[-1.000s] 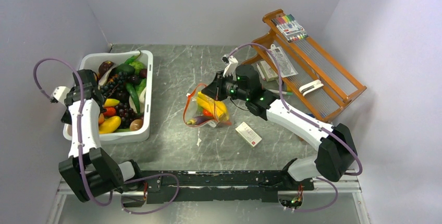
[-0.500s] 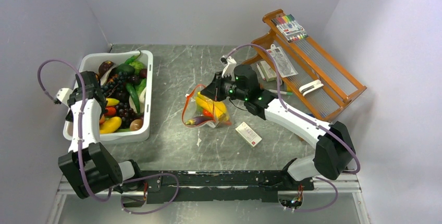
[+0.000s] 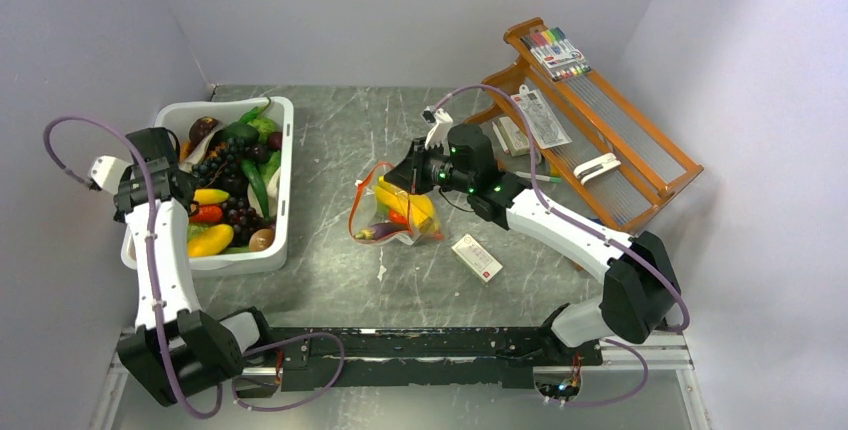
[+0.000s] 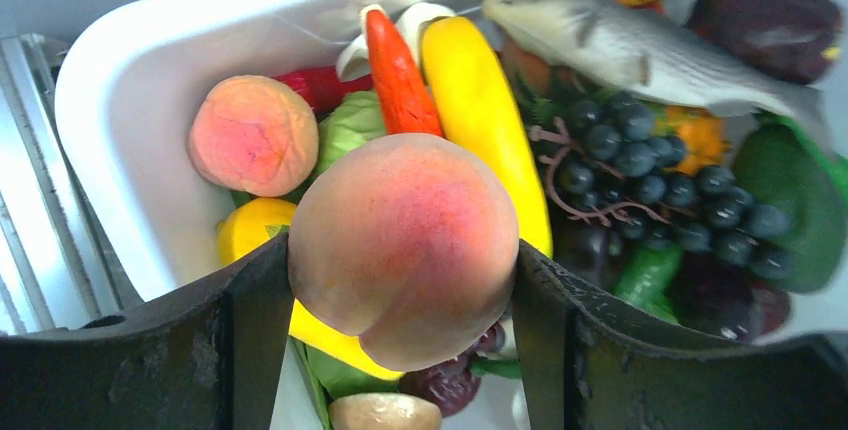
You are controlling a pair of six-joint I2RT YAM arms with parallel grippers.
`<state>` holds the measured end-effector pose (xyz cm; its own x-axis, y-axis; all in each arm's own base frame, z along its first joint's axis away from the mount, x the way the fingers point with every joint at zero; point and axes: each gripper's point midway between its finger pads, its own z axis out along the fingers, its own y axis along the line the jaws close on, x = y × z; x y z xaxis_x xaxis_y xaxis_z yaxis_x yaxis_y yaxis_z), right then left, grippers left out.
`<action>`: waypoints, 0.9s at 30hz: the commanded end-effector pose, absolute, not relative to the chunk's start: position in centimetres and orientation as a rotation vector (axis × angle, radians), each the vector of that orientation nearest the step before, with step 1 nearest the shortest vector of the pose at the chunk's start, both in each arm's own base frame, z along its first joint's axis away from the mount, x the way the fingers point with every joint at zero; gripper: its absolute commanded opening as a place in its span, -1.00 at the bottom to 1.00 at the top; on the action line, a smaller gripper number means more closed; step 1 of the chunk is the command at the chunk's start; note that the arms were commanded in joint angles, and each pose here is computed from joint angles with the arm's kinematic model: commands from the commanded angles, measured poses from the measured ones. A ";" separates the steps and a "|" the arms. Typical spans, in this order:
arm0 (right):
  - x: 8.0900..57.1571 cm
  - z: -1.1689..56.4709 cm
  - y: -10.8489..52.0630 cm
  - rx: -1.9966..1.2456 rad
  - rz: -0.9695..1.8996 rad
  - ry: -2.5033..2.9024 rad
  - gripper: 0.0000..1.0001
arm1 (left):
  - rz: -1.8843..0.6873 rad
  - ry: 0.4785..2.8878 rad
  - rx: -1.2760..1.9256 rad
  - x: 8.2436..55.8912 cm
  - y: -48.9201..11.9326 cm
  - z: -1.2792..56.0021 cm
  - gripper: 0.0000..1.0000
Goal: Place the food in the zip-top bag and seal the zipper
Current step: Pick up the fake fruit from the bin, then place the fake fruit in the zipper food storage bag.
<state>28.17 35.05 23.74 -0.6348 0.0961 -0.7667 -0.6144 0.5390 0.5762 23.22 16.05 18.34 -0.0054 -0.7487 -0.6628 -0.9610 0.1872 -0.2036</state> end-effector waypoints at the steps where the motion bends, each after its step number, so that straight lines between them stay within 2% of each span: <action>1: 29.0 24.5 35.3 -0.391 1.134 1.971 -1.00 | 0.302 1.783 -1.529 23.5 15.1 21.5 -0.12; 6: 29.0 24.3 35.2 -0.381 1.130 1.981 -1.00 | 0.130 1.783 -1.334 25.1 13.3 24.4 0.02; 12: 30.1 24.9 35.0 -0.339 1.094 1.962 -1.00 | -0.100 1.793 -1.148 27.0 10.1 26.8 -0.14; 20: 31.2 25.3 34.3 -0.300 1.026 1.952 -1.00 | -0.363 1.879 -0.697 29.2 3.6 29.8 -0.17; 27: 32.4 25.3 33.5 -0.148 1.001 1.949 -1.00 | -0.659 1.865 -0.325 28.8 -3.6 32.2 -0.21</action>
<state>31.14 33.96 23.98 -0.6041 0.1859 -0.7749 -0.5140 0.6522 0.5572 29.01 1.61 29.23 -0.3330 -0.6145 -0.7152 -0.2511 0.7889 -0.5609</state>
